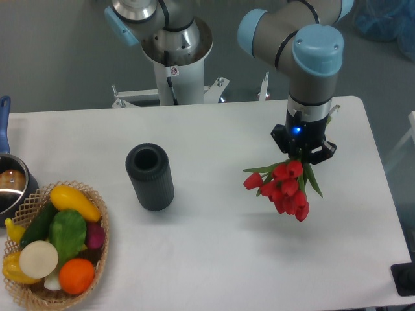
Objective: Place the flowers on the table
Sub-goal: 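Lower the held red tulips toward the table surface with the gripper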
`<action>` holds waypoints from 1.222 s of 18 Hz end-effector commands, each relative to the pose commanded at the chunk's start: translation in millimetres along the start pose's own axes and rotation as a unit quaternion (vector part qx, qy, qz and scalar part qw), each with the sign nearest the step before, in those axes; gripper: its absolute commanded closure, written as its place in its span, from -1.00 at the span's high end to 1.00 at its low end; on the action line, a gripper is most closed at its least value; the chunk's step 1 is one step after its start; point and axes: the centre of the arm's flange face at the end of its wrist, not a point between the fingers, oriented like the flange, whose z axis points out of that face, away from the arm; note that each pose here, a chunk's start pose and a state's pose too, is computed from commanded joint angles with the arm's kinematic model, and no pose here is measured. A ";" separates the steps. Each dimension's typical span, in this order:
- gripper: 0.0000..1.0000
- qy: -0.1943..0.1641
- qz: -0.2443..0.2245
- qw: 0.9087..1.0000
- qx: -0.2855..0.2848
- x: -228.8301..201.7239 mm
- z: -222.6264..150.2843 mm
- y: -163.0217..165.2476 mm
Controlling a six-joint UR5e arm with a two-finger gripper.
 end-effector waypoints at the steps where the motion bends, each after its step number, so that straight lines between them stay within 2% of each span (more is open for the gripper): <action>1: -0.78 0.000 0.000 1.000 0.001 -0.4 -0.7 -0.3; 5: -0.78 -0.001 0.011 1.000 0.003 -5.6 0.4 -16.8; 9: -0.79 0.015 0.020 1.000 0.002 -10.8 37.0 -49.9; 12: -0.79 0.028 0.014 1.000 0.000 -11.4 61.4 -63.1; 15: -0.78 0.026 0.020 0.999 0.004 -9.2 76.3 -72.2; 19: -0.68 0.038 0.023 0.999 0.001 -4.9 93.8 -76.8; 22: -0.51 0.045 0.020 0.999 0.002 -3.4 103.1 -79.1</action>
